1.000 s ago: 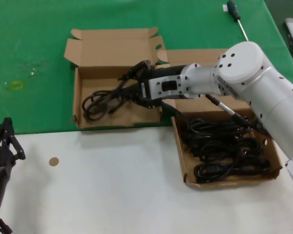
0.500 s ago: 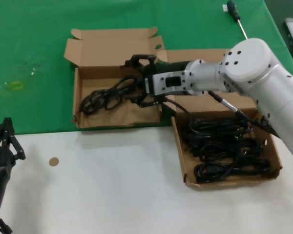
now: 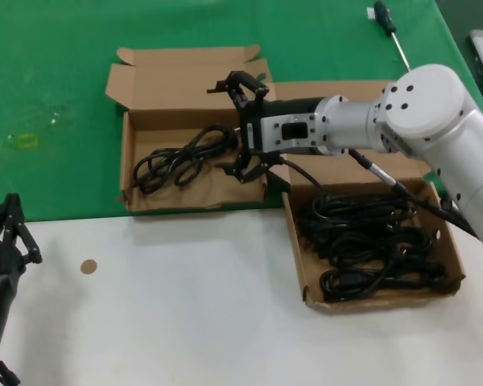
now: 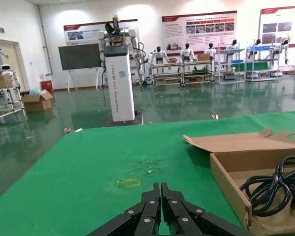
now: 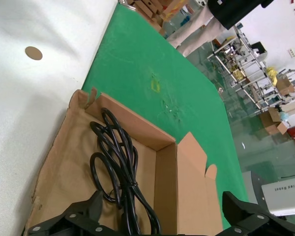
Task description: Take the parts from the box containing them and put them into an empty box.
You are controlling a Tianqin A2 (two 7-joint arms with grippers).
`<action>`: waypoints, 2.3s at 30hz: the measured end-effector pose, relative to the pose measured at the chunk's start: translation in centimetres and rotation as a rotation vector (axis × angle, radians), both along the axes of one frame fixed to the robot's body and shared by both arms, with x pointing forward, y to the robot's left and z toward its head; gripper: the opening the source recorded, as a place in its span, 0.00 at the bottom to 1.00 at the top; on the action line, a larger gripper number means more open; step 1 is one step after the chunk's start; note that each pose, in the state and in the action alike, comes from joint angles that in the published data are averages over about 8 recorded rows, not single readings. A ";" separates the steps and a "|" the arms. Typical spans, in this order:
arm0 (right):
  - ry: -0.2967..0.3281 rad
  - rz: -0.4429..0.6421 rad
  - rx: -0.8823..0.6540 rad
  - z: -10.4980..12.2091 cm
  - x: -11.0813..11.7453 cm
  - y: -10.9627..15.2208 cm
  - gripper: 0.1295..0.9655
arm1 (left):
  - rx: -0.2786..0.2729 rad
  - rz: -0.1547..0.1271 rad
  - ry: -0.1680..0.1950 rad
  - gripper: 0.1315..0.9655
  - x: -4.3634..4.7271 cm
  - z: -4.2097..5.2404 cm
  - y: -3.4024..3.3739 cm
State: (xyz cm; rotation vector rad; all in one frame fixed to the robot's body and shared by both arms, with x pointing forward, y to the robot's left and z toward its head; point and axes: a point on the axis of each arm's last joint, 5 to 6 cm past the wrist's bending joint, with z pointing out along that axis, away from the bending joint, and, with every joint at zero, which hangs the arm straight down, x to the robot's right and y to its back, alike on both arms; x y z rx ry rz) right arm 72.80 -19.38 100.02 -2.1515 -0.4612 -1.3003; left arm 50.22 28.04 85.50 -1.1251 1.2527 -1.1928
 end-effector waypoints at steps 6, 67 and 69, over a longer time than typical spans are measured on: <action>0.002 -0.006 0.017 -0.3 -0.2 0.0 0.85 | 0.000 0.000 0.000 0.05 0.00 0.00 0.00; 0.142 -0.628 1.024 -13.4 -16.2 -5.9 1.00 | 0.000 0.000 0.000 0.99 0.00 0.00 0.00; 0.142 -0.654 1.054 -13.6 -17.0 -6.2 1.00 | 0.000 0.000 0.000 1.00 0.00 0.00 0.00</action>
